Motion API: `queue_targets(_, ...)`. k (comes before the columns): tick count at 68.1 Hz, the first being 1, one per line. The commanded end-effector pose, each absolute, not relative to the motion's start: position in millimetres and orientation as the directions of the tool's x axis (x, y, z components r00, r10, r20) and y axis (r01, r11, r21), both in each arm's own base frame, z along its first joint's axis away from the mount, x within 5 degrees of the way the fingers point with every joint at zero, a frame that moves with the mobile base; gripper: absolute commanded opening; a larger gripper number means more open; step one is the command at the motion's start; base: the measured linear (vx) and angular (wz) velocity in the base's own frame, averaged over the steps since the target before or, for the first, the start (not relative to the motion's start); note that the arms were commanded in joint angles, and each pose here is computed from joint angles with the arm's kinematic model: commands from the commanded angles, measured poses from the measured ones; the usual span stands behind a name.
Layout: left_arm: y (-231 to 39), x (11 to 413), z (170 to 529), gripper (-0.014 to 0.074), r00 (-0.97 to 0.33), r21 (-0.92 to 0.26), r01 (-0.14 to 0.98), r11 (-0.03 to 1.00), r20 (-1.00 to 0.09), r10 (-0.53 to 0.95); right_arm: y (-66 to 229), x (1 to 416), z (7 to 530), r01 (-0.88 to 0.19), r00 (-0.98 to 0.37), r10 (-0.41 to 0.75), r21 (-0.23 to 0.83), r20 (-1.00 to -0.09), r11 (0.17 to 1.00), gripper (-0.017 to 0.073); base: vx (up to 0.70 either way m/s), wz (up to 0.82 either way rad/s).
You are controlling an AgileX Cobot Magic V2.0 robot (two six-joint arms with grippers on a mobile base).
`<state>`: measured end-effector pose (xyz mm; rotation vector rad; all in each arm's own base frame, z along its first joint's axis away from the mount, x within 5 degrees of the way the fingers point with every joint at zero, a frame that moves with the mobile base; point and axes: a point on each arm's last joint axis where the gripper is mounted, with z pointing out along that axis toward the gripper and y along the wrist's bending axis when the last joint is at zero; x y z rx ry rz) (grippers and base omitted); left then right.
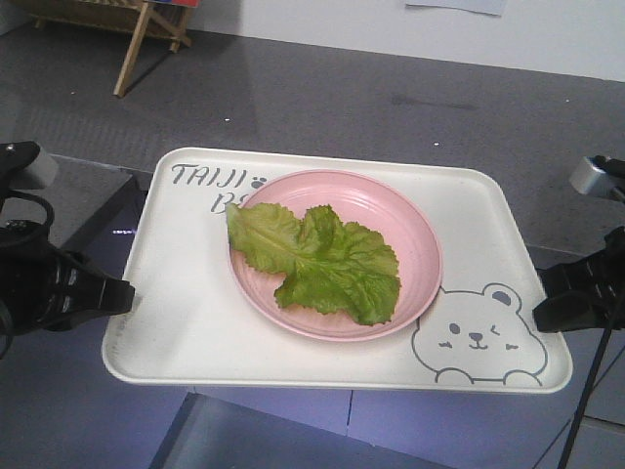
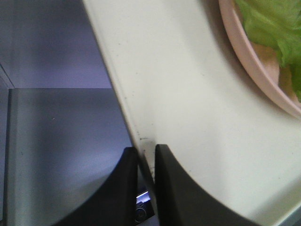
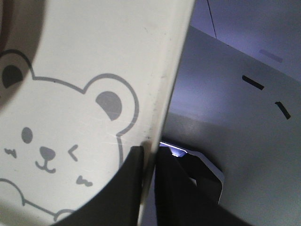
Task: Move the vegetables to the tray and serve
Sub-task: 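Hold the tray level while the base turns away from the counter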
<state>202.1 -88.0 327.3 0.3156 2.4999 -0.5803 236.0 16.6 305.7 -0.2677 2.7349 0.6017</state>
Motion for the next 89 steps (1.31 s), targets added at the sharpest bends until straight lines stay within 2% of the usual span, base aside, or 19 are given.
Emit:
queue_targets(1, -97.1, 198.3, 346.6, -0.0006, -0.783, -0.409, 0.374, 0.832, -0.62, 0.048, 32.6, 228.1, 327.8, -0.324, -0.903, -0.118, 0.475, -0.414, 0.818, -0.0003, 0.08, -0.3)
queue_targets(57, -97.1, 198.2, 346.6, -0.0006, -0.784, -0.409, 0.374, 0.832, -0.619, 0.048, 32.6, 228.1, 327.8, -0.324, -0.903, -0.118, 0.475, -0.414, 0.818, -0.0003, 0.08, -0.29)
queue_targets(89, -97.1, 198.2, 346.6, -0.0006, -0.784, -0.409, 0.374, 0.832, -0.619, 0.048, 32.6, 228.1, 327.8, -0.324, -0.903, -0.118, 0.475, -0.414, 0.818, -0.0003, 0.05, -0.14)
